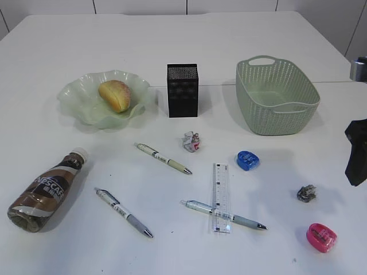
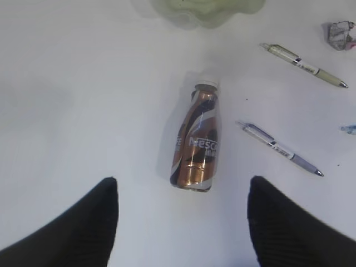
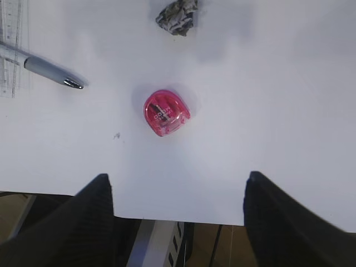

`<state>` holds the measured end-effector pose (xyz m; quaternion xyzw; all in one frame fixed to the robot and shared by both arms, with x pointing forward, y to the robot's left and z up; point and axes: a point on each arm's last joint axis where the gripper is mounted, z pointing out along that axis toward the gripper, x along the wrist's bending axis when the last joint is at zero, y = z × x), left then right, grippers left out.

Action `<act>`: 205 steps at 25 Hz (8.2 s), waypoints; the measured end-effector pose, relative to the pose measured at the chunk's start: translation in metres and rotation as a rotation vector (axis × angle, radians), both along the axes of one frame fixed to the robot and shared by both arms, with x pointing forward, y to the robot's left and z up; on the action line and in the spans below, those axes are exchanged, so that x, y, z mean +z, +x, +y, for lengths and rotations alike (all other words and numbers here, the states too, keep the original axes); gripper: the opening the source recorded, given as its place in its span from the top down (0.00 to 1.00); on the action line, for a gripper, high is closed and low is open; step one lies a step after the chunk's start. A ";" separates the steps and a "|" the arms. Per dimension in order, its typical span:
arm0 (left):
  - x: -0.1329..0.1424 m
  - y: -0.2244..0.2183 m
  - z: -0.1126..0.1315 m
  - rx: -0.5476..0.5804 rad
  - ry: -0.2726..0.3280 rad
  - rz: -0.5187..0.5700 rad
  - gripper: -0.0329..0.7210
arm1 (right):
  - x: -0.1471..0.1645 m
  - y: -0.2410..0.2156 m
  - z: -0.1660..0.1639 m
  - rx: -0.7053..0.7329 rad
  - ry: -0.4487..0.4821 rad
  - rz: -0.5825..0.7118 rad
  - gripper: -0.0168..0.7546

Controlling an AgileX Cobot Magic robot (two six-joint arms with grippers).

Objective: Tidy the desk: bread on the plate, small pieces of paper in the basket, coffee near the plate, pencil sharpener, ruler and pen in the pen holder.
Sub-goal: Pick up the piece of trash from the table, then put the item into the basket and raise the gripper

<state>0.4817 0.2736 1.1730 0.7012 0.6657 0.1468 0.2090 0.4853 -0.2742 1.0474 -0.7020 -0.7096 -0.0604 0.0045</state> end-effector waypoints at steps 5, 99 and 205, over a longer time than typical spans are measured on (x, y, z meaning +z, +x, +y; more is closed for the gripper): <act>-0.001 -0.012 -0.001 -0.006 -0.029 -0.003 0.28 | 0.000 0.000 0.000 -0.001 0.004 0.000 0.24; 0.000 -0.015 -0.005 -0.015 -0.074 -0.002 0.29 | -0.147 0.111 0.010 -0.053 0.016 0.236 0.24; 0.000 -0.015 -0.007 -0.019 -0.092 0.000 0.34 | -0.027 0.253 0.007 -0.002 -0.087 -0.287 0.94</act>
